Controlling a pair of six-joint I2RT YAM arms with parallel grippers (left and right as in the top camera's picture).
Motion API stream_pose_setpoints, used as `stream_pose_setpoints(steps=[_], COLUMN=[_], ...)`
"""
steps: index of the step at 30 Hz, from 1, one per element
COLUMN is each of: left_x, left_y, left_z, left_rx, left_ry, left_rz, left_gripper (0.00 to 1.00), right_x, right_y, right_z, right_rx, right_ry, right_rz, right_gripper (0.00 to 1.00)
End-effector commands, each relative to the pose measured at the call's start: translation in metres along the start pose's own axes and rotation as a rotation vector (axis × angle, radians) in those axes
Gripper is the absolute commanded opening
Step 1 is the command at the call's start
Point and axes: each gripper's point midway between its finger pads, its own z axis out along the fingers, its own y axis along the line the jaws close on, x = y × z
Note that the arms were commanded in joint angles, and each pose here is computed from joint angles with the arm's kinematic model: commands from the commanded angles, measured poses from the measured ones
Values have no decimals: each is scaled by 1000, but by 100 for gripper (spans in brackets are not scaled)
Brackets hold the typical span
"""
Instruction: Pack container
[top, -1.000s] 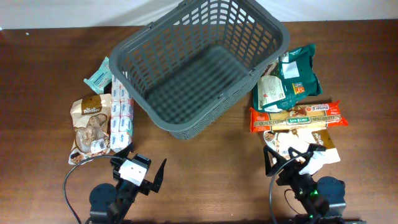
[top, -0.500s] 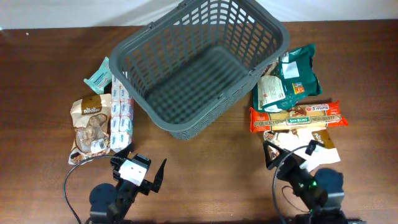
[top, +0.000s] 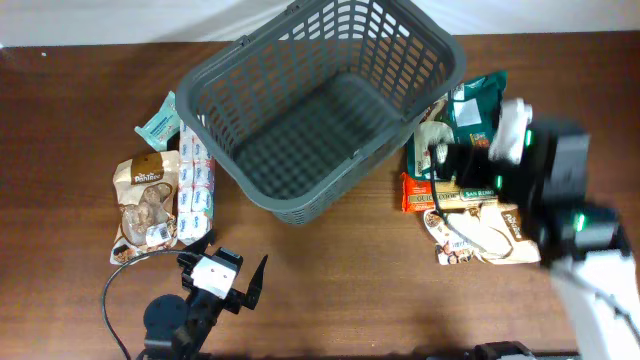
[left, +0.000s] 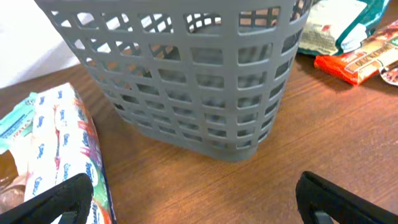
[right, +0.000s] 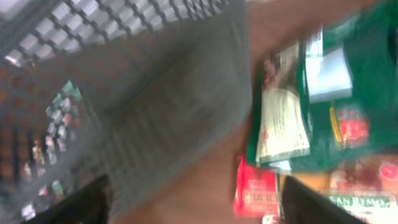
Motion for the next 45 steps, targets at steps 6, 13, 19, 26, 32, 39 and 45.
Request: stream_pose_setpoints(steps=[6,13,19,26,32,39,45], left_x=[0,0,-1,-4,-48,-125,-154], left_y=[-1,0,0,-13,-37,-28,-19], left_z=[0,0,0,0,-10,-50,-65], left_rx=[5,4,4,75,256,222,177], left_ry=[-7,-8,-11,-24,-190,-313,-137], left_rz=[13,13,14,-68,-200,-182,-155], left_gripper=[99,99,99,99,99,99,99], right_x=[-120,-112,-88,-70,-59,-61,-61], right_y=[27,21,21,14,10,11,11], right_z=[1,62,108,116,112,110,110], right_rx=[7,-15,10,32,50,48,48], right_ry=[-150,-43,50,123,174,172,171], right_rz=[-200,-230,-267,-245,-236,-236,-236], right_gripper=[4,3,4,4,4,4,4])
